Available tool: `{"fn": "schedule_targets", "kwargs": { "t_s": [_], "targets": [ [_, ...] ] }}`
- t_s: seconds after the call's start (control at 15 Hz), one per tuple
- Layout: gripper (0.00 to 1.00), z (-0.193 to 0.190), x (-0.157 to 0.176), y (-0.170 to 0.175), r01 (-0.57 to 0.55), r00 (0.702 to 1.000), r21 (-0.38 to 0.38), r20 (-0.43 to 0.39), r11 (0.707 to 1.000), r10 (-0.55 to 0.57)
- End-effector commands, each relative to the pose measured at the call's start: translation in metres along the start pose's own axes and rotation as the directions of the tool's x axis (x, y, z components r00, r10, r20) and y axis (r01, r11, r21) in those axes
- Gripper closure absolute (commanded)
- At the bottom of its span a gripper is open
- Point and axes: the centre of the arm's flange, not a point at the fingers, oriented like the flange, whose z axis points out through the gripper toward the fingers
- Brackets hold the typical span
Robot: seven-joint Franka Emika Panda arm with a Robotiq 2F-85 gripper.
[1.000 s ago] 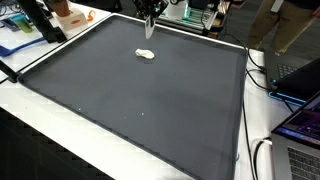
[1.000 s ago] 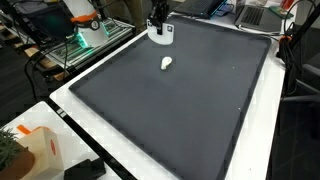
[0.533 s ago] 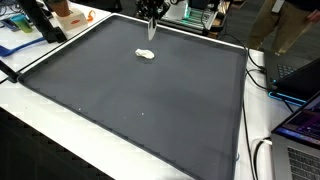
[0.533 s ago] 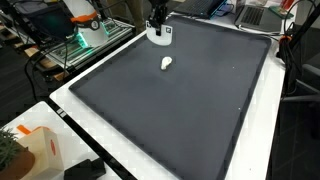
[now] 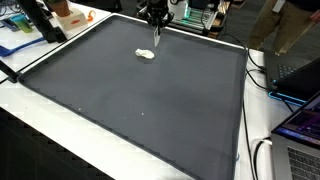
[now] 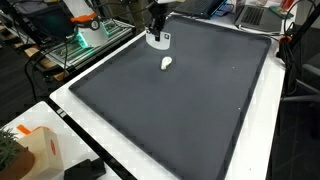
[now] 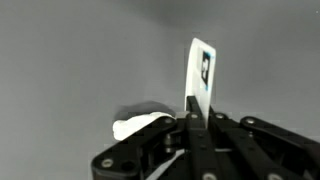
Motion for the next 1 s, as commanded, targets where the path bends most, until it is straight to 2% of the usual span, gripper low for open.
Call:
{"fn": "schedule_targets", "kwargs": {
  "t_s": [0.0, 0.47, 0.93],
  "targets": [
    [0.99, 0.015, 0.003, -0.006, -0.001, 0.999, -0.023, -0.048, 1.000, 0.000],
    [0.99, 0.017, 0.012, -0.007, -0.020, 0.988, -0.087, -0.157, 0.996, 0.006],
    [0.99, 0.029, 0.020, -0.007, -0.048, 0.984, -0.150, -0.177, 0.988, 0.021]
  ]
}}
